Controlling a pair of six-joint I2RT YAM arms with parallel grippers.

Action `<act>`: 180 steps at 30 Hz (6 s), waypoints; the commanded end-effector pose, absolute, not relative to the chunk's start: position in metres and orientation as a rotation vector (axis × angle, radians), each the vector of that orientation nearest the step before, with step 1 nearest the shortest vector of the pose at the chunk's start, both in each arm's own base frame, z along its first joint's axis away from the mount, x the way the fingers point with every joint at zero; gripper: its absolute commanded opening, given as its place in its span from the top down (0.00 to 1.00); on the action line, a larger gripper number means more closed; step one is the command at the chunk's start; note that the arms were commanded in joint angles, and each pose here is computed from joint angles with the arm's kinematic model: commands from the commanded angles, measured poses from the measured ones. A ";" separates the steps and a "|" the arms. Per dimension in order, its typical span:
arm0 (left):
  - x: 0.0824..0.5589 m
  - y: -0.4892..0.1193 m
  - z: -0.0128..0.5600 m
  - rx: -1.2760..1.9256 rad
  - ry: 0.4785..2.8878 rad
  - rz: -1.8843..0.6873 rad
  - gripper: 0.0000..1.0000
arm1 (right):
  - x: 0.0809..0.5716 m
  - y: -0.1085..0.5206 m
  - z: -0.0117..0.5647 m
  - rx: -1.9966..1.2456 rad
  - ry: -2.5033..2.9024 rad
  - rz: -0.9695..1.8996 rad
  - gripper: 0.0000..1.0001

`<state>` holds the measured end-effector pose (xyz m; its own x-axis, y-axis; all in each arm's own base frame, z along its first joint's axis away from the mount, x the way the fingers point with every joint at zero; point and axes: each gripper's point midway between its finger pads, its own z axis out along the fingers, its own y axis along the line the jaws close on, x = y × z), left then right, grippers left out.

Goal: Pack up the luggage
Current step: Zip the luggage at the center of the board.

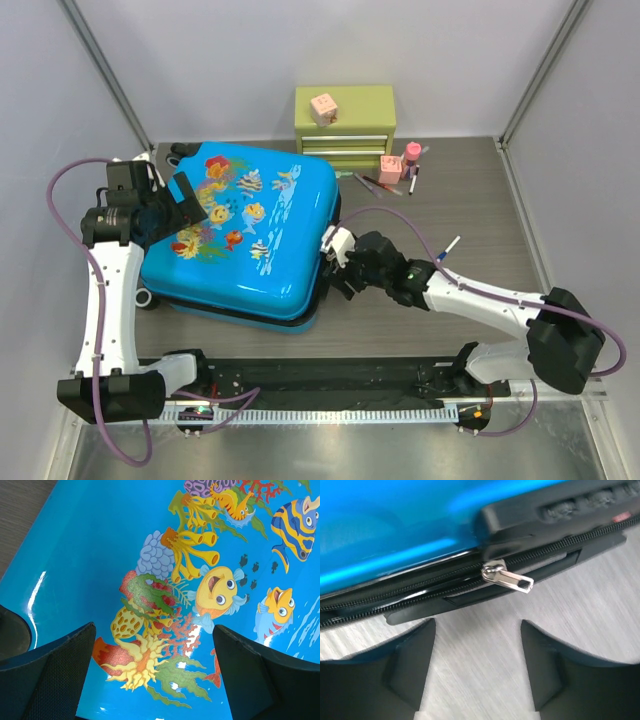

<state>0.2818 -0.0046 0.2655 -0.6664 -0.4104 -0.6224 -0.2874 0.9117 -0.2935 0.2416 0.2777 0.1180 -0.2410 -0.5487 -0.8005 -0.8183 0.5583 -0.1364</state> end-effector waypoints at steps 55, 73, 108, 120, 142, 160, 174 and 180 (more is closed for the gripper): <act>0.270 -0.016 0.250 -0.355 2.352 -0.271 0.00 | 0.265 0.295 0.154 -1.356 1.497 0.460 0.98; 0.272 -0.016 0.251 -0.363 2.348 -0.277 0.00 | 0.188 0.321 0.159 -1.396 1.526 0.641 0.99; 0.284 -0.023 0.256 -0.393 2.298 -0.346 0.00 | 0.166 0.310 0.189 -1.101 1.693 0.586 0.13; 0.281 -0.022 0.239 -0.402 2.332 -0.337 0.00 | 0.156 0.330 0.168 -1.321 1.651 0.493 0.12; 0.282 -0.020 0.253 -0.383 2.310 -0.317 0.00 | 0.183 0.332 0.152 -1.152 1.734 0.249 0.64; 0.279 -0.020 0.238 -0.390 2.336 -0.315 0.00 | 0.130 0.324 0.152 -1.362 1.724 0.508 0.98; 0.278 -0.017 0.233 -0.381 2.354 -0.294 0.00 | 0.098 0.345 0.149 -1.430 1.707 0.617 0.98; 0.278 -0.019 0.231 -0.385 2.358 -0.307 0.00 | 0.081 0.346 0.158 -1.403 1.711 0.674 0.98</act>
<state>0.2902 -0.0174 0.2553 -0.6334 -0.3573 -0.6864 -0.1626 0.9286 -0.3335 0.1012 0.3313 0.1291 -0.0457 -0.6261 -0.7784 -0.9527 0.2617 -0.1546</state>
